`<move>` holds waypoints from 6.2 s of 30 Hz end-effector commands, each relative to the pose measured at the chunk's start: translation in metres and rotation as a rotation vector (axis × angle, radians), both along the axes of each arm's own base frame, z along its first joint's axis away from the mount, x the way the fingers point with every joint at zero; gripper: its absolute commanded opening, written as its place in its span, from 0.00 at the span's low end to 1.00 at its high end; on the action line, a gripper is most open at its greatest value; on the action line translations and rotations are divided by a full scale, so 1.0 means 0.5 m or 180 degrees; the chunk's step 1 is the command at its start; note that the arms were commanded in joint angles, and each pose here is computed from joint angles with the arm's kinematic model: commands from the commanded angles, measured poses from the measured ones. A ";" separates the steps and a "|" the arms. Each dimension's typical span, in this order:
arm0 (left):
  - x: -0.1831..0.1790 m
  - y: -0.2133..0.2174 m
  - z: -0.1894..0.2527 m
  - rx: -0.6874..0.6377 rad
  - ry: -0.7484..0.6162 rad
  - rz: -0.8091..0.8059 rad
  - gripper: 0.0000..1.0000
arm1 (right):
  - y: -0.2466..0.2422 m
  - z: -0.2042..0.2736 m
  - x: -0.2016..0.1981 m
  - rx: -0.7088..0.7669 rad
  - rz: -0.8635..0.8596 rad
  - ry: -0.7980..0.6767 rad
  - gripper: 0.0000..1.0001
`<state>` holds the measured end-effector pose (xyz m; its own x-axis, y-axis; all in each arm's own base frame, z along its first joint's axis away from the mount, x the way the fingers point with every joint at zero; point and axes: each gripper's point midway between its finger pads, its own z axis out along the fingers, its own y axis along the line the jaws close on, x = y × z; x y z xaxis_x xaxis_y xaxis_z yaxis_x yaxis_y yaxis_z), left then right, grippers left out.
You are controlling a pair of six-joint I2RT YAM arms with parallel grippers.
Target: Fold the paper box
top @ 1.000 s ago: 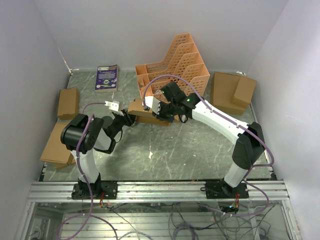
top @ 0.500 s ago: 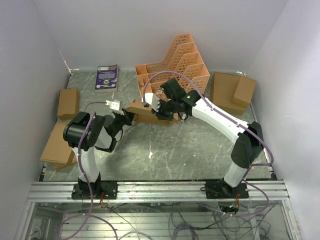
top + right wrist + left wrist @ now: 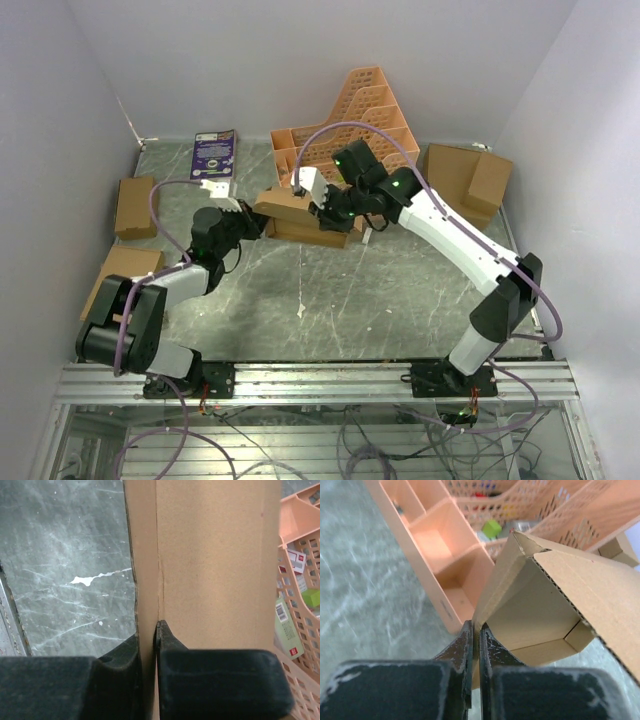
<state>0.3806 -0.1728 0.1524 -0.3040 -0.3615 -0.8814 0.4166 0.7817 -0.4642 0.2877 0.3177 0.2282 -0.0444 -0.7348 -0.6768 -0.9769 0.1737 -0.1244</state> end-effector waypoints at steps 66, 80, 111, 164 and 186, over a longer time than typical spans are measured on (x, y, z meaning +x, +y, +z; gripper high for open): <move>-0.212 -0.056 -0.194 0.1924 0.1780 -0.0255 0.31 | -0.090 -0.175 -0.012 0.1009 -0.0231 0.1083 0.00; -0.207 -0.035 -0.216 0.2152 0.1772 -0.0046 0.07 | -0.102 -0.188 0.011 0.0887 -0.0538 0.0946 0.00; -0.160 -0.060 -0.195 0.1783 0.1765 0.0252 0.42 | -0.074 -0.179 -0.038 0.0890 -0.0225 0.0862 0.00; -0.119 0.005 -0.242 0.1893 0.1668 0.0563 0.07 | -0.053 -0.195 -0.064 0.0807 -0.0070 0.0912 0.00; -0.100 -0.042 -0.160 0.1545 0.1252 0.0493 0.37 | -0.043 -0.181 -0.082 0.0904 0.0067 0.0976 0.00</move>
<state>0.3104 -0.1771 0.0445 -0.6899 0.0271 -0.7234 0.1104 0.9916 -0.0681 0.2630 0.2856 0.1298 -0.2980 -0.5411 -0.7864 -0.9521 0.2275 0.2043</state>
